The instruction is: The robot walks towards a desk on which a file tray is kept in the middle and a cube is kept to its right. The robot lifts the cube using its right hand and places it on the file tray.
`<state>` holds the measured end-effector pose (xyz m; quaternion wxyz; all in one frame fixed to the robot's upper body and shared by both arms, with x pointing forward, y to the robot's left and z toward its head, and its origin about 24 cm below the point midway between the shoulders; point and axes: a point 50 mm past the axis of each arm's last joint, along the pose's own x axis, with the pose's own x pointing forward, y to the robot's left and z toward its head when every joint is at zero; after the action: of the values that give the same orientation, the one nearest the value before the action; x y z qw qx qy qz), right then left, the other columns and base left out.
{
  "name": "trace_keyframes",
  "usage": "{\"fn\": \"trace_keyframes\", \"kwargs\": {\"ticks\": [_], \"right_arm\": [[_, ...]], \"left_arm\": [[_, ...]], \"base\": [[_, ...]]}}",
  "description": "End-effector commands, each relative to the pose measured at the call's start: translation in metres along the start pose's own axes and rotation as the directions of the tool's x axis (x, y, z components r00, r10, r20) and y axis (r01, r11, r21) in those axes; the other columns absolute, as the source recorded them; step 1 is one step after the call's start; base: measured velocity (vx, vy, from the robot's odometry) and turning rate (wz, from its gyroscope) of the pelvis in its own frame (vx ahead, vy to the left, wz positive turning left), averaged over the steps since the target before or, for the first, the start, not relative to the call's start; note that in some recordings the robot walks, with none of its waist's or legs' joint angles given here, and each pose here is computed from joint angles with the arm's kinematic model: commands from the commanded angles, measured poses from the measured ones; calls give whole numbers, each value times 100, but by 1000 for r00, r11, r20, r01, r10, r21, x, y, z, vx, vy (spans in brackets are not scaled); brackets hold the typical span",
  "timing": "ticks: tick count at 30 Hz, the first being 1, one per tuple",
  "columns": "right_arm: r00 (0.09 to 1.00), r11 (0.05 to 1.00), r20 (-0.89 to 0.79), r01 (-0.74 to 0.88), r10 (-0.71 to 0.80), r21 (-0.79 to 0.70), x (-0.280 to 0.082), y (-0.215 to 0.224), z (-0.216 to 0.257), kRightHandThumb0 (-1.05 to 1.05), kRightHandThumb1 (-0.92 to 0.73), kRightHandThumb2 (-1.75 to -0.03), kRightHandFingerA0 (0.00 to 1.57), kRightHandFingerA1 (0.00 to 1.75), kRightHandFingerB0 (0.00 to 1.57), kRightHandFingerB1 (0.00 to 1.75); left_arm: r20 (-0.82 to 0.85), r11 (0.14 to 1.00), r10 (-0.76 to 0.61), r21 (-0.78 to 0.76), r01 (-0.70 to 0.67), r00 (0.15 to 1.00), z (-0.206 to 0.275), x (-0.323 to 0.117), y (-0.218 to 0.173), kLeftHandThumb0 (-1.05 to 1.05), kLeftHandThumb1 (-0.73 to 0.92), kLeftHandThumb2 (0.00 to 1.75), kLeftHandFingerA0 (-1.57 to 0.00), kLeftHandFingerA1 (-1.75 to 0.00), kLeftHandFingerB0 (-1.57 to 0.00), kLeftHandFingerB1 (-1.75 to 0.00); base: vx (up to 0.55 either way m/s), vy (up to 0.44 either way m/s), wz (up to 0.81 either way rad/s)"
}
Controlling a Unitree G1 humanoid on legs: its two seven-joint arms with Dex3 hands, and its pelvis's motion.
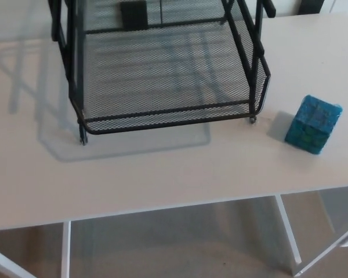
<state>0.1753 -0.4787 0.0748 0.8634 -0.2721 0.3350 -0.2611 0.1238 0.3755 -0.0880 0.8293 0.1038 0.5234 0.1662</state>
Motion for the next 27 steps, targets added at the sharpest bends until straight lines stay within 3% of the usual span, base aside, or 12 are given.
{"fn": "trace_keyframes", "kwargs": {"ticks": [1,6,8,10,11,12,19,20,21,24,25,27], "right_arm": [[979,976,174,69,-106,208,0,-15,34,-49,-44,-56,31,55,6,28],[931,970,343,42,-125,241,-1,-18,95,-50,-18,-82,38,80,0,63],[913,979,397,16,-98,204,-5,-18,116,-77,-39,-79,26,75,1,63],[842,993,538,-27,-39,114,-23,-15,161,-69,-40,-80,20,70,0,46],[836,994,547,-28,-34,103,-26,-15,166,-58,-55,-57,14,64,0,30],[811,998,585,-18,-21,60,-33,-13,183,-64,-40,-79,10,56,0,16],[627,969,748,-45,217,-244,-68,13,243,-80,-48,-86,1,15,0,12],[630,960,737,-48,245,-278,-71,20,247,-75,-46,-86,0,19,0,20],[631,940,717,-57,294,-335,-75,34,253,-72,-45,-85,0,21,0,21],[632,895,673,-78,385,-439,-78,56,259,-80,-49,-87,0,13,0,14],[629,886,669,-69,396,-459,-78,61,259,-74,-46,-87,0,20,0,18],[632,864,648,-71,425,-498,-75,73,258,-74,-46,-88,0,21,0,20]], "left_arm": [[38,997,33,-66,-30,999,-1,-5,17,-105,62,136,0,-81,-5,-66],[64,996,25,-88,-20,998,8,-4,16,-105,62,134,-3,-84,-6,-69],[65,995,25,-93,-19,998,7,-4,17,-105,63,134,0,-82,-10,-68],[74,996,24,-92,-17,997,8,-4,17,-105,62,134,0,-82,-9,-68],[72,996,23,-90,-17,997,7,-4,16,-105,60,133,0,-82,-6,-68],[67,997,17,-82,-12,998,6,-4,15,-105,61,133,0,-81,-7,-67],[68,999,2,-51,2,998,9,-3,11,-105,64,133,-32,-92,-6,-76],[69,999,2,-51,2,998,9,-2,11,-105,92,86,-34,-111,-4,-93],[72,998,0,-56,4,997,9,-3,11,-105,64,133,-35,-94,-6,-77],[75,998,-6,-57,10,997,9,-3,10,-105,66,133,-45,-98,-12,-80],[76,998,-10,-58,15,997,8,-2,9,-105,90,87,-36,-119,-6,-107],[77,999,-12,-44,16,997,9,-2,9,-105,92,86,-41,-113,-11,-99]], "base": [[0,0,0],[0,0,0],[0,0,0],[0,0,0],[0,0,0],[0,0,0],[0,0,0],[0,0,0],[0,0,0],[0,0,0],[0,0,0],[0,0,0]]}}
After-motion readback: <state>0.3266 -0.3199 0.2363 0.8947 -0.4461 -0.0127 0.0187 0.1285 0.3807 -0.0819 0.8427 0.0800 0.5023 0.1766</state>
